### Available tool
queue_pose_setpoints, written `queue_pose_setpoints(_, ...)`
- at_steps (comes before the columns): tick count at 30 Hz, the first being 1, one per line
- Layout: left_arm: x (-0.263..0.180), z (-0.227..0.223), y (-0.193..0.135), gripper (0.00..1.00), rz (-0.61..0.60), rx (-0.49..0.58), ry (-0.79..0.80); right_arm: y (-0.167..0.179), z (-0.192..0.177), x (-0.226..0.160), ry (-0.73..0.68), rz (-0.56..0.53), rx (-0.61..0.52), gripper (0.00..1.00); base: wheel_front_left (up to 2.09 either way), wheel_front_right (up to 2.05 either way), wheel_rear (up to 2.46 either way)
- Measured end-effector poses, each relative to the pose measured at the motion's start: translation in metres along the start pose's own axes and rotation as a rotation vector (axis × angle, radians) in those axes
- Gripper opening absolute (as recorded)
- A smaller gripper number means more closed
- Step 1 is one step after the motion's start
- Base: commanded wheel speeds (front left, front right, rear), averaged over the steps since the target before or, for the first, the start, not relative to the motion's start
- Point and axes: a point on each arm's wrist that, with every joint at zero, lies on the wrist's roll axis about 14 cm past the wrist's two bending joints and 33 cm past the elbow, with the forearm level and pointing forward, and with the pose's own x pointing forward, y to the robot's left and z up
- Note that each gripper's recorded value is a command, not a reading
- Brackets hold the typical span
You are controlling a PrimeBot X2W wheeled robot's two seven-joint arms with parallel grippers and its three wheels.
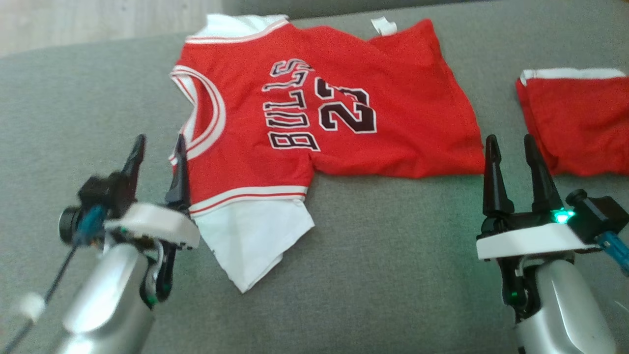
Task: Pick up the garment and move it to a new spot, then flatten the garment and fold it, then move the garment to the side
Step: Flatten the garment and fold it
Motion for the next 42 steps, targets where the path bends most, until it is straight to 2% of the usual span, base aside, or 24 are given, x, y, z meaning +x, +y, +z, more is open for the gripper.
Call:
queue_pose_setpoints(1,0.010,-0.014,-0.004,1.00,-0.040,0.024,0.080,-0.004,-0.005,0.000,0.014,-0.010,0.002,1.00,0.00,0.00,0.00)
queue_pose_setpoints(7,0.044,-0.046,-0.010,1.00,-0.107,0.100,0.277,-0.017,-0.018,-0.001,0.048,-0.049,0.013,1.00,0.00,0.00,0.00)
queue_pose_setpoints(12,0.067,-0.071,0.006,1.00,-0.078,0.167,0.401,-0.025,-0.025,0.004,0.061,-0.066,0.012,1.00,0.00,0.00,0.00)
queue_pose_setpoints(16,0.079,-0.090,0.008,1.00,-0.100,0.205,0.477,-0.033,-0.027,0.005,0.066,-0.087,0.011,1.00,0.00,0.00,0.00)
queue_pose_setpoints(25,0.108,-0.104,0.007,1.00,-0.120,0.196,0.559,-0.048,-0.034,0.000,0.091,-0.130,0.003,1.00,0.00,0.00,0.00)
queue_pose_setpoints(26,0.110,-0.104,0.006,0.00,-0.127,0.197,0.562,-0.049,-0.034,0.000,0.090,-0.132,0.001,1.00,0.00,0.00,0.00)
queue_pose_setpoints(35,0.140,-0.085,0.015,0.00,-0.102,0.258,0.485,-0.055,-0.033,0.000,0.090,-0.147,-0.003,1.00,0.00,0.00,0.00)
queue_pose_setpoints(42,0.186,-0.020,0.018,0.00,-0.079,0.311,0.299,-0.058,-0.028,0.002,0.078,-0.153,-0.008,1.00,0.00,0.00,0.00)
